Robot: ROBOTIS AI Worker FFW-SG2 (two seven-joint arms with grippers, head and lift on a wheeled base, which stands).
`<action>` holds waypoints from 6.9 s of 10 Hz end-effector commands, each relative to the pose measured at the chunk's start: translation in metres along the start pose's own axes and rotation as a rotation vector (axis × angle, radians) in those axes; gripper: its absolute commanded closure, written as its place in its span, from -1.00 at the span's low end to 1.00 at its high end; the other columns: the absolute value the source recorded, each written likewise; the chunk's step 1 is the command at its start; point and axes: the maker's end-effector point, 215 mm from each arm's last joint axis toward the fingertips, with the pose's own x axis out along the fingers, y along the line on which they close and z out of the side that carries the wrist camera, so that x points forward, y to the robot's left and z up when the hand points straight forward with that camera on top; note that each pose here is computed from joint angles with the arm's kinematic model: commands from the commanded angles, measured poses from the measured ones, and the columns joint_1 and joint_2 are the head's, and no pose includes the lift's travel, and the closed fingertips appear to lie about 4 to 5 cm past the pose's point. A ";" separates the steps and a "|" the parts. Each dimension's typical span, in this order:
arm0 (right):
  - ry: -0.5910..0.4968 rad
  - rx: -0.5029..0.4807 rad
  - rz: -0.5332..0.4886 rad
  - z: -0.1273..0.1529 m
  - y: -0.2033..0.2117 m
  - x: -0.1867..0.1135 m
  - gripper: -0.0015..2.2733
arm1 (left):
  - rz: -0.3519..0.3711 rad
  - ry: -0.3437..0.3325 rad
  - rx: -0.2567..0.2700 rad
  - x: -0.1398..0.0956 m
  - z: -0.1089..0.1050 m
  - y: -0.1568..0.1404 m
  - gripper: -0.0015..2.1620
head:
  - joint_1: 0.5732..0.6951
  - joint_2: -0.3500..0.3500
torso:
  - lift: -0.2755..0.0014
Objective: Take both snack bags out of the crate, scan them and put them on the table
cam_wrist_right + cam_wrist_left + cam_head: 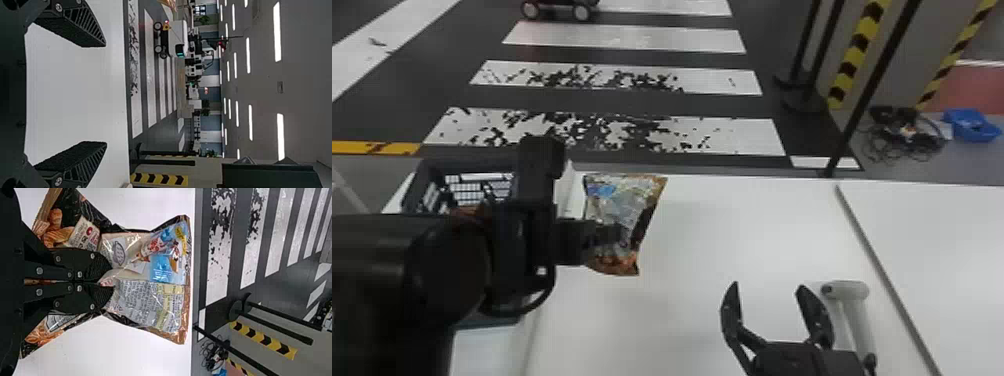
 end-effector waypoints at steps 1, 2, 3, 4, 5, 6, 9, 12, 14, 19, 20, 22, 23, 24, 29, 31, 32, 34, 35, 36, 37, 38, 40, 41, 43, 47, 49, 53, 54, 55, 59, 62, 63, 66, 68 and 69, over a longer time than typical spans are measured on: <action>0.000 -0.001 -0.002 0.000 -0.001 0.000 -0.91 | -0.008 -0.020 0.021 0.015 -0.007 -0.022 0.98 | 1.00 -0.17 | 0.32; -0.004 0.000 -0.005 0.002 -0.003 0.000 -0.91 | -0.007 -0.037 0.030 0.024 -0.015 -0.034 0.98 | 1.00 -0.22 | 0.32; -0.012 0.003 -0.008 0.004 -0.005 0.000 -0.91 | -0.014 -0.072 0.026 0.033 -0.017 -0.047 0.98 | 1.00 -0.25 | 0.32; -0.013 0.004 -0.009 0.005 -0.006 0.000 -0.91 | -0.022 -0.076 0.026 0.045 -0.033 -0.062 0.98 | 1.00 -0.32 | 0.32; -0.013 0.003 -0.012 0.005 -0.007 0.000 -0.91 | -0.033 -0.077 0.022 0.054 -0.046 -0.077 0.98 | 1.00 -0.39 | 0.32; -0.013 0.003 -0.012 0.005 -0.007 0.000 -0.91 | -0.033 -0.047 0.025 0.063 -0.067 -0.086 0.98 | 1.00 -0.47 | 0.32; -0.013 0.005 -0.013 0.005 -0.008 0.001 -0.91 | -0.027 0.011 0.023 0.075 -0.107 -0.104 0.98 | 1.00 -0.61 | 0.32; -0.012 0.006 -0.011 0.004 -0.007 0.001 -0.91 | 0.012 -0.019 -0.018 0.076 -0.103 -0.101 0.60 | 1.00 -0.67 | 0.32; -0.012 0.006 -0.010 0.004 -0.006 0.000 -0.91 | 0.029 -0.046 -0.060 0.075 -0.097 -0.099 -0.45 | 1.00 -0.65 | 0.32; -0.009 0.008 -0.008 0.003 -0.004 0.000 -0.91 | 0.010 -0.047 -0.073 0.072 -0.098 -0.105 -0.94 | 1.00 -0.66 | 0.32; -0.010 0.008 -0.008 0.003 -0.004 0.000 -0.91 | 0.007 -0.074 -0.073 0.065 -0.087 -0.105 -0.93 | 1.00 -0.66 | 0.32; -0.008 0.008 -0.003 0.003 -0.002 -0.001 -0.93 | 0.025 -0.163 -0.041 0.050 -0.054 -0.088 -0.93 | 1.00 -0.65 | 0.32; -0.021 0.014 -0.001 0.007 -0.001 -0.001 -0.94 | 0.042 -0.236 -0.031 0.034 -0.034 -0.074 -0.93 | 1.00 -0.63 | 0.32; -0.022 0.014 -0.001 0.007 -0.001 0.000 -0.92 | 0.076 -0.309 0.006 0.023 -0.014 -0.059 -0.93 | 1.00 -0.58 | 0.32; -0.032 0.022 0.025 0.012 0.009 0.003 -0.92 | 0.243 -0.703 0.158 -0.067 0.048 0.010 -0.92 | 1.00 -0.18 | 0.32; -0.035 0.026 0.038 0.016 0.018 0.007 -0.91 | 0.257 -0.822 0.186 -0.102 0.055 0.025 -0.92 | 1.00 -0.03 | 0.32; -0.024 0.024 0.046 0.013 0.023 0.009 -0.91 | 0.266 -0.861 0.199 -0.116 0.050 0.031 -0.92 | 1.00 0.04 | 0.32; -0.015 0.017 0.058 0.013 0.030 0.013 -0.89 | 0.300 -0.880 0.208 -0.134 0.029 0.051 -0.92 | 1.00 0.14 | 0.32; 0.000 0.022 0.071 0.010 0.036 0.014 -0.85 | 0.313 -0.860 0.210 -0.137 0.014 0.060 -0.92 | 1.00 0.21 | 0.32; 0.005 0.018 0.074 0.009 0.040 0.015 -0.81 | 0.334 -0.837 0.206 -0.139 -0.001 0.067 -0.92 | 1.00 0.30 | 0.32; 0.015 0.015 0.091 0.008 0.048 0.014 -0.70 | 0.346 -0.800 0.206 -0.135 -0.017 0.074 -0.92 | 1.00 0.36 | 0.32; 0.022 0.004 0.121 0.007 0.056 0.013 -0.43 | 0.353 -0.763 0.207 -0.132 -0.031 0.081 -0.92 | 1.00 0.39 | 0.32; 0.037 -0.076 0.160 0.002 0.071 0.012 0.61 | 0.315 -0.750 0.217 -0.136 -0.044 0.082 -0.92 | 1.00 0.50 | 0.32; 0.045 -0.094 0.173 0.001 0.078 0.010 0.94 | 0.282 -0.791 0.217 -0.148 -0.043 0.080 -0.92 | 1.00 0.54 | 0.32; 0.075 -0.117 0.193 -0.007 0.086 0.008 0.98 | 0.242 -0.806 0.227 -0.150 -0.049 0.073 -0.92 | 1.00 0.60 | 0.32; 0.220 -0.159 0.311 -0.042 0.121 0.019 0.98 | 0.246 -0.763 0.211 -0.138 -0.073 0.088 -0.92 | 1.00 0.76 | 0.32; 0.255 -0.173 0.338 -0.051 0.126 0.028 0.98 | 0.248 -0.751 0.201 -0.134 -0.077 0.092 -0.92 | 1.00 0.83 | 0.32; 0.308 -0.178 0.352 -0.077 0.123 0.048 0.98 | 0.241 -0.731 0.195 -0.129 -0.086 0.091 -0.90 | 1.00 0.85 | 0.32; 0.321 -0.189 0.344 -0.085 0.118 0.052 0.98 | 0.238 -0.731 0.195 -0.129 -0.086 0.090 -0.90 | 1.00 0.84 | 0.32; 0.334 -0.194 0.340 -0.092 0.113 0.053 0.98 | 0.234 -0.731 0.195 -0.129 -0.086 0.089 -0.90 | 1.00 0.82 | 0.32; 0.386 -0.228 0.334 -0.120 0.103 0.045 0.98 | 0.230 -0.726 0.191 -0.125 -0.088 0.091 -0.88 | 1.00 0.76 | 0.32; 0.412 -0.232 0.297 -0.132 0.081 0.043 0.98 | 0.226 -0.723 0.186 -0.123 -0.089 0.091 -0.87 | 1.00 0.72 | 0.32; 0.416 -0.229 0.289 -0.134 0.076 0.042 0.98 | 0.225 -0.722 0.186 -0.123 -0.090 0.091 -0.87 | 1.00 0.70 | 0.32; 0.420 -0.260 0.339 -0.135 0.080 0.035 0.98 | 0.224 -0.722 0.183 -0.122 -0.090 0.090 -0.87 | 1.00 0.65 | 0.32; 0.454 -0.332 0.422 -0.144 0.088 0.026 0.98 | 0.225 -0.720 0.180 -0.122 -0.090 0.090 -0.87 | 1.00 0.69 | 0.32; 0.451 -0.363 0.424 -0.144 0.085 0.025 0.98 | 0.225 -0.717 0.178 -0.121 -0.092 0.091 -0.87 | 1.00 0.72 | 0.32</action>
